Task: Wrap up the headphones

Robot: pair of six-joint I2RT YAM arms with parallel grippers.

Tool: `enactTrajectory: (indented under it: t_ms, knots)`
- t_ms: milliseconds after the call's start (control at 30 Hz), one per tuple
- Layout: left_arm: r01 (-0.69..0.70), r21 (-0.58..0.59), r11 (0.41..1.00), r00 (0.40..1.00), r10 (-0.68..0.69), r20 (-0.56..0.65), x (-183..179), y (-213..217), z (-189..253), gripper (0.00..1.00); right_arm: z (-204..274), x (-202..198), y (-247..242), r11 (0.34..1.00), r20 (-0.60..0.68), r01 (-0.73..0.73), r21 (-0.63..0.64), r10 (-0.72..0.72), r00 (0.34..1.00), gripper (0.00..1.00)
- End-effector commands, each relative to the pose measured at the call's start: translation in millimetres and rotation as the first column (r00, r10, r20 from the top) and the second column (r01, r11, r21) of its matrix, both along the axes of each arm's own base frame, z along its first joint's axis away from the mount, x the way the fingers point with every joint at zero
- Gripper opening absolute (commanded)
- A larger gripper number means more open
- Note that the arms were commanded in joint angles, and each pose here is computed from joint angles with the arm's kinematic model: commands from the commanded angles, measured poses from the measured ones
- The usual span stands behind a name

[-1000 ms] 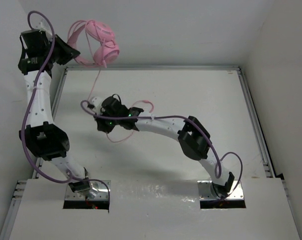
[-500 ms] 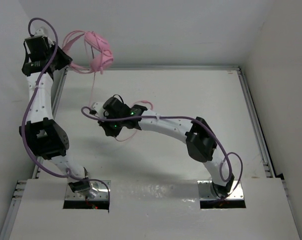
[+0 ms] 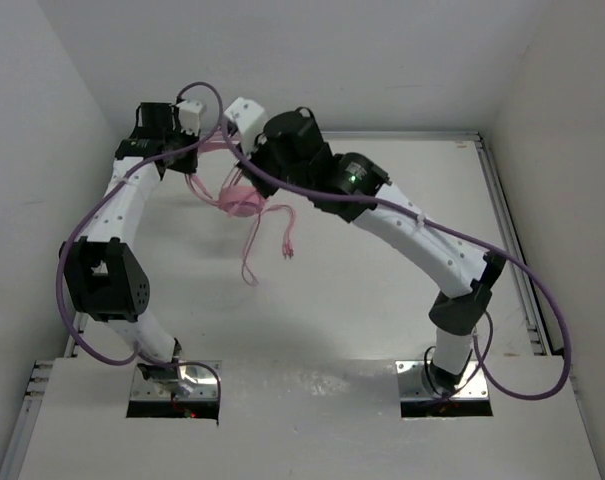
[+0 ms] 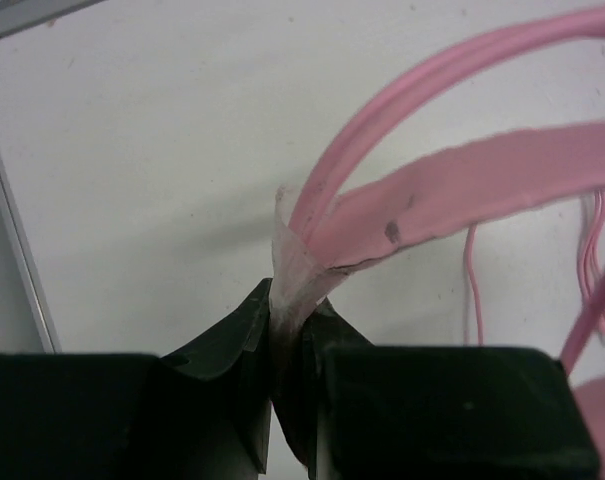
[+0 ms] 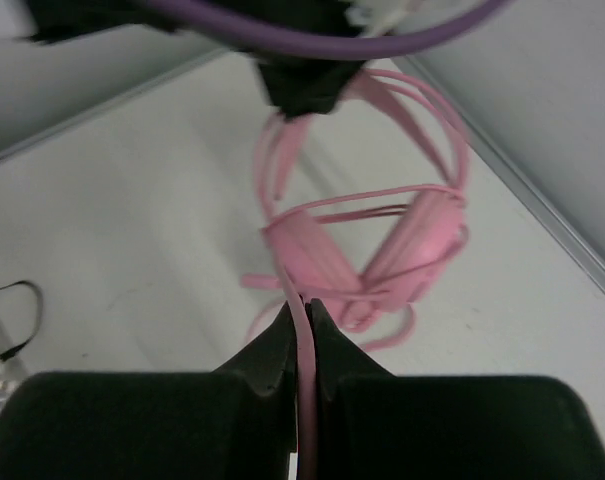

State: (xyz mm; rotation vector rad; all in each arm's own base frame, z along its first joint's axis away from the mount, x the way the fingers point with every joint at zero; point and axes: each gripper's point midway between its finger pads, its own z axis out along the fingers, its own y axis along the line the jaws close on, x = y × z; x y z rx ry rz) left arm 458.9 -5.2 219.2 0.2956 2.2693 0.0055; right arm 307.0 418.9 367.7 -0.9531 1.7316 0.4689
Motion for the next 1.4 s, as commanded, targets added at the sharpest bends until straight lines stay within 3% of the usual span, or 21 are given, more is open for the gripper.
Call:
enactTrajectory:
  t_ms: [0, 67, 133, 300, 500, 633, 700, 733, 833, 867, 900, 967, 1067, 1200, 1267, 1367]
  knots:
    - [0.215, 0.067, 0.974, 0.969, -0.221, 0.108, -6, -29, 38, 0.00, -11, 50, -61, 0.965, 0.011, 0.219, -0.142, -0.220, 0.975, 0.00]
    - [0.297, 0.080, 0.951, 0.950, -0.303, 0.073, -18, -51, 35, 0.00, -16, 77, -93, 0.920, 0.050, 0.342, -0.191, -0.339, 0.940, 0.00]
    - [0.352, 0.080, 0.932, 0.932, -0.357, 0.063, -26, -70, 34, 0.00, -29, 91, -114, 0.878, 0.116, 0.387, -0.282, -0.370, 0.922, 0.00]
    - [0.467, -0.024, 0.884, 0.882, -0.464, 0.079, -49, -108, 51, 0.00, -42, 126, -159, 0.730, 0.276, 0.545, -0.412, -0.470, 0.839, 0.00]
    - [0.445, 0.037, 0.895, 0.890, -0.446, 0.096, -51, -109, 66, 0.00, -47, 147, -169, 0.692, 0.324, 0.589, -0.417, -0.492, 0.808, 0.00]
    - [0.437, 0.049, 0.898, 0.890, -0.440, 0.123, -52, -108, 83, 0.00, -78, 157, -178, 0.637, 0.338, 0.607, -0.474, -0.505, 0.794, 0.00]
    - [0.463, 0.011, 0.886, 0.878, -0.461, 0.129, -57, -116, 90, 0.00, -90, 159, -173, 0.662, 0.279, 0.591, -0.460, -0.524, 0.805, 0.06]
    - [0.493, -0.025, 0.870, 0.864, -0.485, 0.138, -62, -124, 94, 0.00, -97, 160, -166, 0.710, 0.221, 0.544, -0.446, -0.501, 0.836, 0.17]
    - [0.507, -0.109, 0.855, 0.858, -0.489, 0.158, -69, -135, 112, 0.00, -113, 156, -140, 0.848, 0.055, 0.418, -0.325, -0.425, 0.904, 0.27]
    - [0.501, -0.136, 0.855, 0.861, -0.477, 0.174, -72, -137, 125, 0.00, -119, 154, -133, 0.876, 0.015, 0.394, -0.279, -0.407, 0.913, 0.47]
    - [0.501, -0.151, 0.852, 0.862, -0.474, 0.180, -73, -138, 130, 0.00, -116, 156, -119, 0.909, -0.012, 0.372, -0.190, -0.381, 0.925, 0.58]
    - [0.495, -0.192, 0.847, 0.865, -0.461, 0.200, -75, -143, 146, 0.00, -136, 142, -95, 0.960, -0.095, 0.237, -0.147, -0.252, 0.963, 0.78]
    - [0.469, -0.234, 0.852, 0.878, -0.420, 0.231, -76, -144, 169, 0.00, -151, 137, -68, 0.980, -0.206, 0.197, -0.033, -0.200, 0.958, 0.84]
    - [0.375, -0.247, 0.894, 0.910, -0.304, 0.281, -69, -128, 199, 0.00, -177, 136, -54, 0.981, -0.288, 0.193, 0.008, -0.182, 0.940, 0.86]
    - [0.349, -0.223, 0.910, 0.914, -0.279, 0.293, -66, -120, 204, 0.00, -183, 140, -50, 0.978, -0.309, 0.205, 0.038, -0.184, 0.933, 0.80]
    - [0.319, -0.188, 0.929, 0.927, -0.264, 0.268, -65, -111, 195, 0.00, -180, 150, -52, 0.961, -0.332, 0.260, 0.098, -0.215, 0.919, 0.14]
